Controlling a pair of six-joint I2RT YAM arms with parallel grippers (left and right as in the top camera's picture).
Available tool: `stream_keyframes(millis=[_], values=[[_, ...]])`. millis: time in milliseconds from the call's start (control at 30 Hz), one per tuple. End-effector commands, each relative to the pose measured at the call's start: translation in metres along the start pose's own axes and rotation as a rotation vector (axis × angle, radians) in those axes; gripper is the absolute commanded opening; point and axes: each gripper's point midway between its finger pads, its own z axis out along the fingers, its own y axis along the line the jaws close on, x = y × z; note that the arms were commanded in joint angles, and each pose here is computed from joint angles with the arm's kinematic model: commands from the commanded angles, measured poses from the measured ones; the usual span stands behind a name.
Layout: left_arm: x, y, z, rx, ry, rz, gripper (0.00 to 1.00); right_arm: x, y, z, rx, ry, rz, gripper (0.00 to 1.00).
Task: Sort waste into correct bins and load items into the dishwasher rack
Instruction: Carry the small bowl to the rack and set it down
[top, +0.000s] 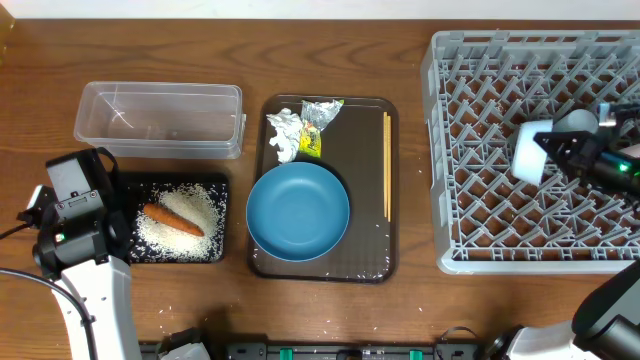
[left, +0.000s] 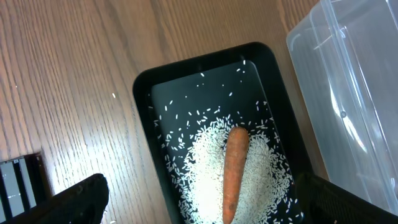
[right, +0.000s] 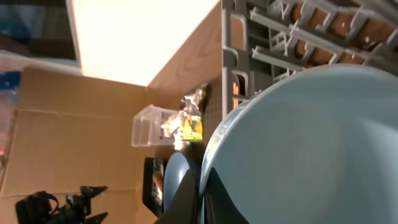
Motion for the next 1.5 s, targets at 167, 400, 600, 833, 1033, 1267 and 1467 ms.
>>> stream_keyframes(millis=[167, 400, 600, 833, 1033, 1267, 1467], values=[[-0.005, 0.001, -0.004, 0.001, -0.015, -0.021, 0.98, -0.005, -0.015, -0.029, 0.034, -0.069, 0.084, 0.01], [-0.005, 0.001, -0.004, 0.000, -0.015, -0.021, 0.98, 0.004, -0.023, -0.034, 0.076, -0.056, 0.103, 0.01], [-0.005, 0.001, -0.004, 0.001, -0.015, -0.021, 0.98, -0.004, -0.001, -0.035, -0.052, -0.085, 0.026, 0.01], [-0.005, 0.001, -0.004, 0.000, -0.015, -0.021, 0.98, -0.009, 0.005, -0.035, -0.087, -0.099, -0.008, 0.01], [-0.005, 0.001, -0.004, 0.000, -0.015, -0.021, 0.98, -0.007, -0.008, -0.033, -0.024, -0.093, -0.018, 0.01], [-0.005, 0.001, -0.004, 0.001, -0.015, -0.021, 0.98, -0.001, -0.015, -0.027, -0.026, -0.081, -0.014, 0.01], [-0.005, 0.001, -0.004, 0.000, -0.015, -0.021, 0.98, 0.003, -0.019, -0.024, -0.027, -0.077, -0.013, 0.01]])
